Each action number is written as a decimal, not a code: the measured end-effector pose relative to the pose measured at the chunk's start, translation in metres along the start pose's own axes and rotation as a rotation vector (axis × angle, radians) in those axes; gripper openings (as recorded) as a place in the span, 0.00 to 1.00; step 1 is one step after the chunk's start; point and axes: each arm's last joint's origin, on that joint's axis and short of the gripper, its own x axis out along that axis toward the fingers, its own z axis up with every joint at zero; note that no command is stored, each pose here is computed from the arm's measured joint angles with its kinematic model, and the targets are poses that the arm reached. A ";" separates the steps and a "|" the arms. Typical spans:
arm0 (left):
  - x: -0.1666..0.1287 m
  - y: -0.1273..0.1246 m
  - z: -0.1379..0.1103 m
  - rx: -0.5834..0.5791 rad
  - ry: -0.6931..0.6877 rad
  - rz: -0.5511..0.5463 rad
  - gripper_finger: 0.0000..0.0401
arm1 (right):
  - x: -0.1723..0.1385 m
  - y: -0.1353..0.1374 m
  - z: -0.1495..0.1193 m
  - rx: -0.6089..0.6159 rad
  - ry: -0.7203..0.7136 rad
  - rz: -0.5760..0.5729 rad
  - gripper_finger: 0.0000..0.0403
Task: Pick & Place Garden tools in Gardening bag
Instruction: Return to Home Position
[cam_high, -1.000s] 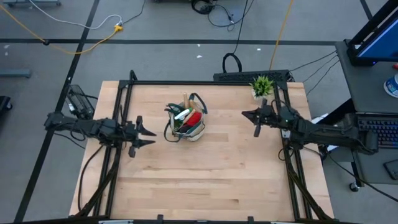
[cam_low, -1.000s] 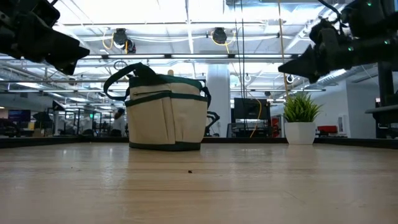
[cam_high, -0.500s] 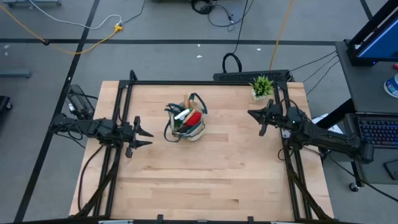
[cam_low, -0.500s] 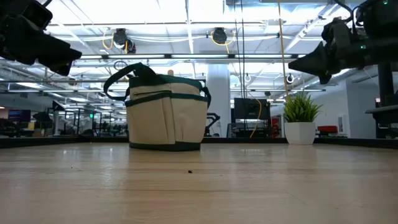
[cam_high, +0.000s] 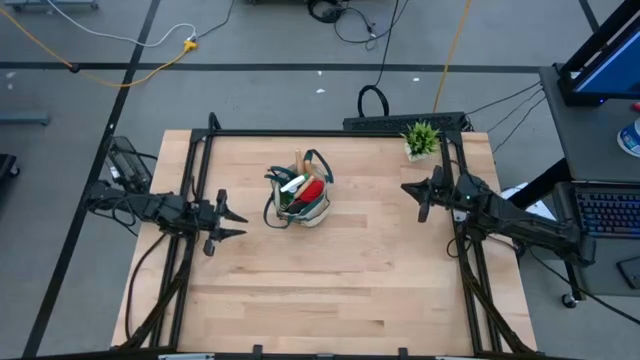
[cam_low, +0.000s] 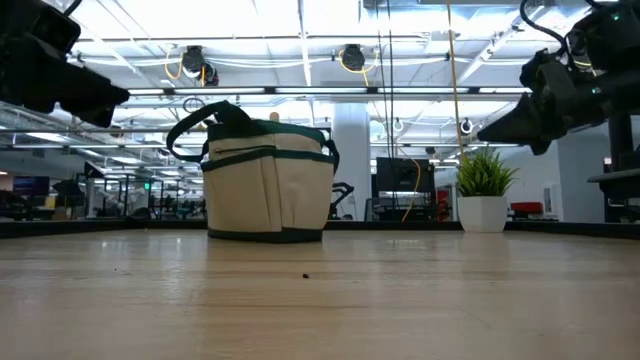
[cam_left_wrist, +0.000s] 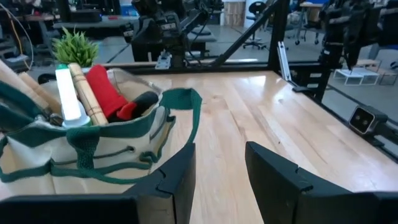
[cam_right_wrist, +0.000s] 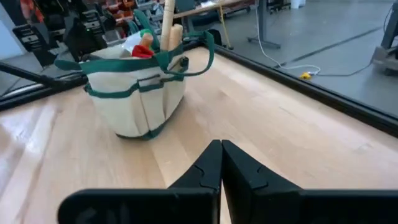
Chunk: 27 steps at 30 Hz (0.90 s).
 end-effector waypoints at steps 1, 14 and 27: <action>0.000 0.000 0.000 0.003 0.000 -0.001 0.36 | 0.000 0.000 -0.001 -0.003 -0.003 0.001 0.00; 0.000 0.000 0.000 -0.048 -0.002 -0.001 0.36 | 0.006 -0.004 -0.017 -0.042 -0.054 -0.007 0.00; 0.000 0.000 0.001 -0.048 -0.008 -0.004 0.36 | 0.006 -0.005 -0.017 -0.049 -0.053 -0.038 0.00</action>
